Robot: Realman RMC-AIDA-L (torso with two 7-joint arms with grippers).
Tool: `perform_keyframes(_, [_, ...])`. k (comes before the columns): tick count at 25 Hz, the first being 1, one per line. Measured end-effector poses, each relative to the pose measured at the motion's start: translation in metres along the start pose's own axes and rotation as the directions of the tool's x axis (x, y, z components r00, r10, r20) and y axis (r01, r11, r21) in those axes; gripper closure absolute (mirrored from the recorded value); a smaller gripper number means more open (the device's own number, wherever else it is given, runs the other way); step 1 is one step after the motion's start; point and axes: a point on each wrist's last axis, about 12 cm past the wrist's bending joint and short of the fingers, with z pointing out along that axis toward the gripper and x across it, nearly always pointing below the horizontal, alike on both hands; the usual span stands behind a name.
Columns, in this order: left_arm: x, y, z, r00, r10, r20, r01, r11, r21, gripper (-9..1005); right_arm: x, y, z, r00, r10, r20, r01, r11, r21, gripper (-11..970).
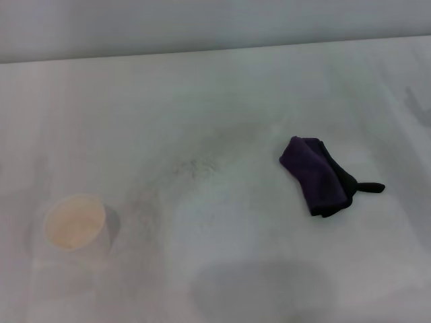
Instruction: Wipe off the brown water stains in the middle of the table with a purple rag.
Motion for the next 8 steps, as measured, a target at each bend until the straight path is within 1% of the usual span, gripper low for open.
perform_keyframes(6, [0.0019,-0.0028,-0.0015,1.000,0.012,-0.015,-0.011,1.000,0.013,103,0.0072,0.0015,-0.0008,0.999,-0.019,-0.039,0.020,1.000,0.019,84])
perform_keyframes(8, [0.0034,-0.0045,-0.0045,1.000,0.007,-0.026,-0.007,1.000,0.023,103,0.0083,0.0027,-0.0005,0.999,-0.026,-0.044,0.027,0.999,0.019,84])
